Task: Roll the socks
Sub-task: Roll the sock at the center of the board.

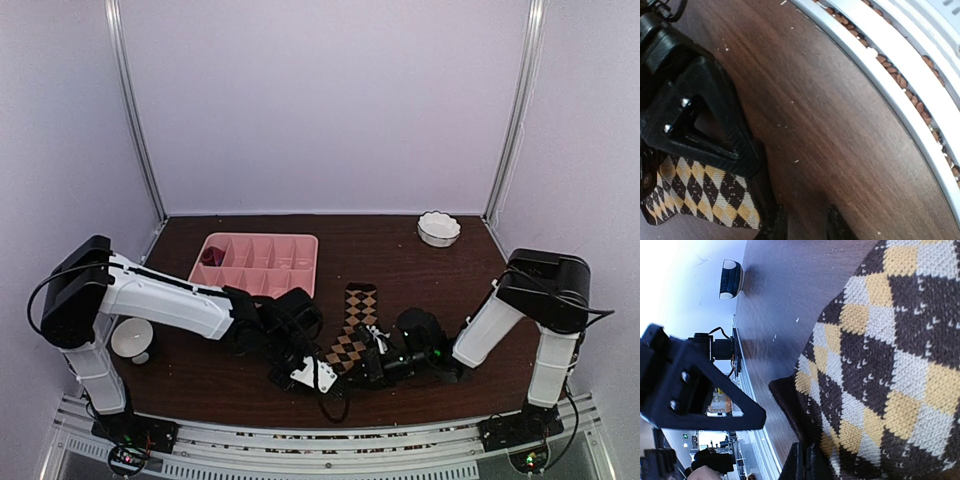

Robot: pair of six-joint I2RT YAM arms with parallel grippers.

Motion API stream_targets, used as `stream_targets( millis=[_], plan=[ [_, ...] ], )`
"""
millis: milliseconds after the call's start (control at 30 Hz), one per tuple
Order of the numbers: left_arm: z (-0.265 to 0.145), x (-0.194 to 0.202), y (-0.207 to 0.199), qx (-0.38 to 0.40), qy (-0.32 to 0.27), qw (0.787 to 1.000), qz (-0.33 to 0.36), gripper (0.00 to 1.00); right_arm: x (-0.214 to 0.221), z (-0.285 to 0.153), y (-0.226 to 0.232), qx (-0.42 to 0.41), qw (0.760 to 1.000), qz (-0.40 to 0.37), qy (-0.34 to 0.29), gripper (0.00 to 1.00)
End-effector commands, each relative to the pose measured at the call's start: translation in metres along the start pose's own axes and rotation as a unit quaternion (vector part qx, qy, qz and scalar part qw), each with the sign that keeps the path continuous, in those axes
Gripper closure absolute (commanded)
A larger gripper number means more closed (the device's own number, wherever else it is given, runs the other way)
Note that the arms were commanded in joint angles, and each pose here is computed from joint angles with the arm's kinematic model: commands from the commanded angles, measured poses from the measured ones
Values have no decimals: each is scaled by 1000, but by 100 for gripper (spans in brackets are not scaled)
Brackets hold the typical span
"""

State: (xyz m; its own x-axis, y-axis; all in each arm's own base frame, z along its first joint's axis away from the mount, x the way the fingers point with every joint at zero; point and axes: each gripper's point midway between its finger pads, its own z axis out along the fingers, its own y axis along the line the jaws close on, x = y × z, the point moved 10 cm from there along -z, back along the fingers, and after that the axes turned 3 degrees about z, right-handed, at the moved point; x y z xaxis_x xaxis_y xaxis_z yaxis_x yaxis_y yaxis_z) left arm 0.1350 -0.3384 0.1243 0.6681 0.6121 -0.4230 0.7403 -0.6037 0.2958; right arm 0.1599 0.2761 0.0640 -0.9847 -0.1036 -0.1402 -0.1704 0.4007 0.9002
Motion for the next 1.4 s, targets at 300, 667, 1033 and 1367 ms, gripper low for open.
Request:
stream_targets(
  millis=[300, 667, 1033, 1367],
  plan=[
    [13, -4, 19, -55, 26, 998, 18, 72, 25, -10, -42, 94, 991, 90, 39, 100],
    [25, 5, 16, -12, 38, 999, 0, 73, 24, -13, -40, 80, 992, 93, 32, 100],
    [35, 24, 28, 44, 44, 995, -81, 81, 21, -13, -34, 64, 994, 87, 33, 100],
    [44, 45, 37, 161, 11, 965, -209, 100, 19, -19, -24, 128, 991, 10, 25, 89]
  ],
)
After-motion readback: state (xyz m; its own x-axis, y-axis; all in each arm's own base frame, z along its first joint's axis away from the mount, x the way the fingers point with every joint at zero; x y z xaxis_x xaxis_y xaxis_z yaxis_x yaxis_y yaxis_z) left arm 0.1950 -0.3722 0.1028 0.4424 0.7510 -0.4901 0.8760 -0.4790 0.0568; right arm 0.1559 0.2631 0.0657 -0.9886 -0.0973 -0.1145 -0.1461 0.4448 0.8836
